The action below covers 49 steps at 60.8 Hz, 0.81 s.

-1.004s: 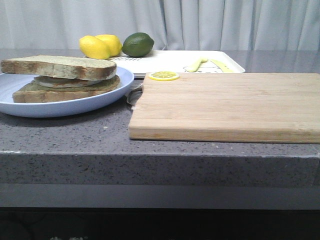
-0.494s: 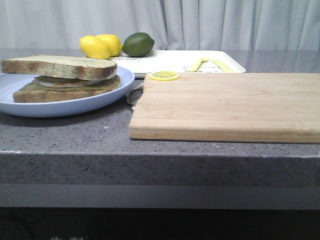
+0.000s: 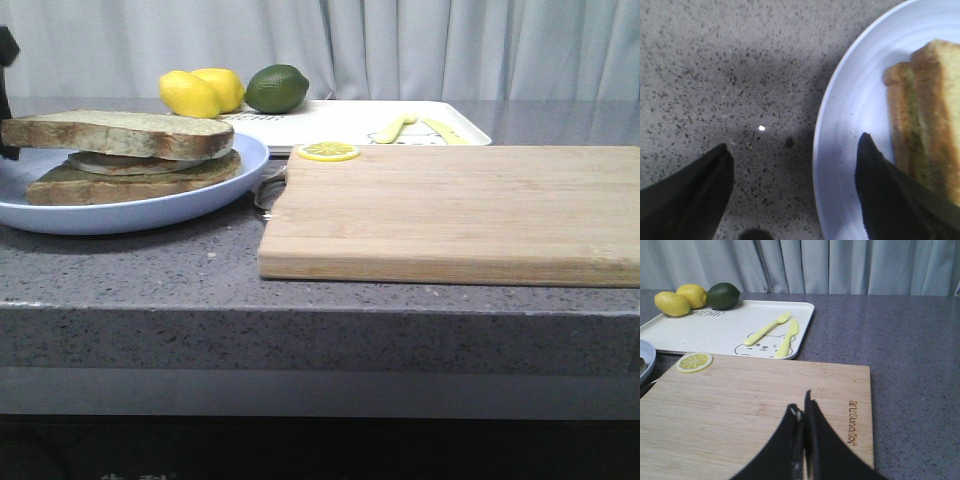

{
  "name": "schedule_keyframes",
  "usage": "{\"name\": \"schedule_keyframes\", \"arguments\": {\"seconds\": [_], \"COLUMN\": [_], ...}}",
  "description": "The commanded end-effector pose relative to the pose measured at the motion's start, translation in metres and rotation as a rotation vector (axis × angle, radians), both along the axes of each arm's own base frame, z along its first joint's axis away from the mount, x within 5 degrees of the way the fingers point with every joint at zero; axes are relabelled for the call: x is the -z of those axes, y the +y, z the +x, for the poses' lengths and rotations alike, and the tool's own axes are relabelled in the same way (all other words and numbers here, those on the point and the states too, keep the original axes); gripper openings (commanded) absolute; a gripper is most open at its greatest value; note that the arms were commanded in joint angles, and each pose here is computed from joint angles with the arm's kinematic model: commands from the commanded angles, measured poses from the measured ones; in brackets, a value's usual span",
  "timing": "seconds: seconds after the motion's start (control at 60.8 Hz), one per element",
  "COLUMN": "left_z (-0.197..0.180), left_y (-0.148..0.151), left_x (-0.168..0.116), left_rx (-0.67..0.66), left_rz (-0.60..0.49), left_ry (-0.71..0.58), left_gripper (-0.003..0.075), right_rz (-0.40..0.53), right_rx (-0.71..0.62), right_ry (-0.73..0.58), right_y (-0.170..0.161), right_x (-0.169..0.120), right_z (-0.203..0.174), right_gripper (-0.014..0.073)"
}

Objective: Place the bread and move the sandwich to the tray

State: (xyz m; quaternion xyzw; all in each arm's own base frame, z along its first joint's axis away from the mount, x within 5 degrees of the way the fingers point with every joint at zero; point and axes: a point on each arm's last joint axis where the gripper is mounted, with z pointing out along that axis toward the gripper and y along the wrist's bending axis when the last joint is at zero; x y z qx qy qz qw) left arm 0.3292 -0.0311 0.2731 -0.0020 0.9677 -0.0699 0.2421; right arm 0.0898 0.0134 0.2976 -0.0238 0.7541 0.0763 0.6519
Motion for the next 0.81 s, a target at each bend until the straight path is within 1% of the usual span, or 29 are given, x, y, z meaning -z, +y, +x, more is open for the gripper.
{"name": "schedule_keyframes", "arguments": {"seconds": [0.0,0.165,0.214,0.263,0.296,0.379,0.395,0.444,0.461,0.593,0.675,0.741,0.79], "left_z": [0.004,0.009,0.009,0.009,0.008,0.008,0.008,0.008,0.008,0.008,0.007,0.005,0.005], "left_y": [-0.003,-0.004,-0.004,-0.004,-0.004,-0.004,-0.004,-0.004,-0.004,-0.004,0.001,0.008,0.014], "left_x": [-0.015,-0.006,-0.006,-0.005,-0.005,-0.005,-0.005,-0.005,-0.005,-0.005,-0.009,-0.015,-0.020], "left_rx": [-0.009,-0.011,-0.011,-0.010,-0.010,-0.009,-0.010,-0.011,-0.011,-0.005,-0.013,-0.013,-0.020], "left_rz": [-0.022,-0.026,-0.026,-0.025,-0.025,-0.025,-0.027,-0.029,-0.029,-0.026,-0.047,-0.102,-0.173], "left_ry": [-0.069,-0.039,-0.038,-0.033,-0.029,-0.026,-0.026,-0.026,-0.026,-0.027,-0.041,-0.056,-0.074], "left_gripper": [0.0493,0.0490,0.0471,0.0417,0.0333,0.0178,0.0128,0.0029,-0.0020,-0.0020,-0.0018,-0.0015,-0.0015], "right_rz": [0.016,0.016,0.016,0.016,0.016,0.016,0.016,0.016,0.016,0.016,0.016,0.016,0.016], "right_rx": [0.019,0.019,0.019,0.019,0.019,0.019,0.019,0.019,0.019,0.019,0.019,0.019,0.018], "right_ry": [-0.110,-0.111,-0.112,-0.113,-0.113,-0.113,-0.113,-0.113,-0.113,-0.113,-0.112,-0.110,-0.108], "right_y": [-0.002,-0.002,-0.002,-0.002,-0.002,-0.002,-0.002,-0.002,-0.002,-0.002,-0.002,-0.002,-0.002], "right_x": [-0.017,-0.017,-0.017,-0.017,-0.017,-0.017,-0.017,-0.017,-0.017,-0.017,-0.017,-0.017,-0.017], "right_z": [0.000,0.000,0.000,0.000,0.000,0.000,0.000,0.000,0.000,0.000,0.000,0.000,0.000], "right_gripper": [-0.0060,-0.0060,-0.0060,-0.0060,-0.0060,-0.0060,-0.0060,-0.0060,-0.0060,-0.0060,-0.0060,-0.0060,-0.0060]}}
